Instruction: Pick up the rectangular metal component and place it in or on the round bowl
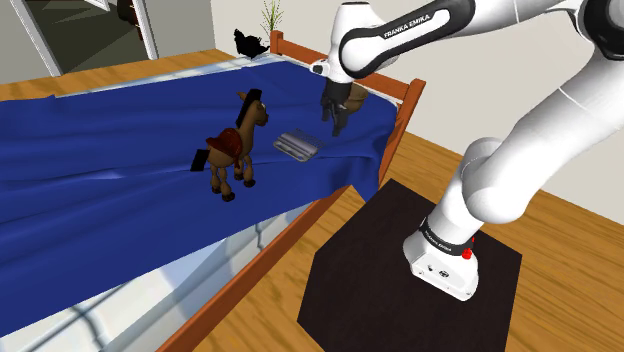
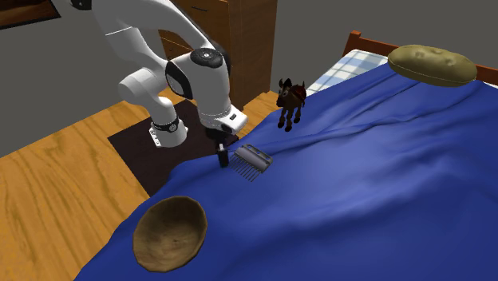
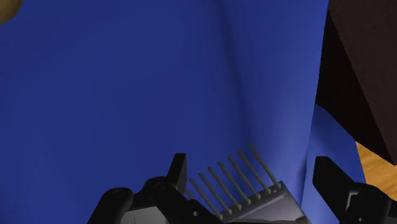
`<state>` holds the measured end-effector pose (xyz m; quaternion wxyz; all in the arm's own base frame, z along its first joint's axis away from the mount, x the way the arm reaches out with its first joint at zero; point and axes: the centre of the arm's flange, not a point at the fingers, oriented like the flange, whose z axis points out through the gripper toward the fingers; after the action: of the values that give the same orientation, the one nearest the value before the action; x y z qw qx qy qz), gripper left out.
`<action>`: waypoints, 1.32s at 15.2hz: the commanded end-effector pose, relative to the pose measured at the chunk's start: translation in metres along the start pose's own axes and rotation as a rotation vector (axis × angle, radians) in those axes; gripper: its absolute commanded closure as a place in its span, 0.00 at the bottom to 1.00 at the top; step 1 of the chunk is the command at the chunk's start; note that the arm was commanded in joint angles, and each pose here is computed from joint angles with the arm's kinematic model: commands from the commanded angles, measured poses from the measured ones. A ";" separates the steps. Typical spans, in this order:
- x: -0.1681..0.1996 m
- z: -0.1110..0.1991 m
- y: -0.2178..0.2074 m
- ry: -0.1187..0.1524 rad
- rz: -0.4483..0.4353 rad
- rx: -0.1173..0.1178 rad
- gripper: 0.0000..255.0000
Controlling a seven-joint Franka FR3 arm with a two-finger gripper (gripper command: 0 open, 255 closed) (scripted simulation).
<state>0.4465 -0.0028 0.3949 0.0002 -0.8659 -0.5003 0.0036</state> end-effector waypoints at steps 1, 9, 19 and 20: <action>0.016 0.016 0.004 0.015 -0.114 -0.002 0.00; 0.017 0.056 0.004 0.015 -0.114 -0.002 0.00; 0.017 0.056 0.004 0.015 -0.114 -0.002 1.00; 0.017 0.056 0.004 0.015 -0.114 -0.002 1.00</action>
<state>0.4580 0.0099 0.3388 0.0032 -0.8360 -0.5487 -0.0036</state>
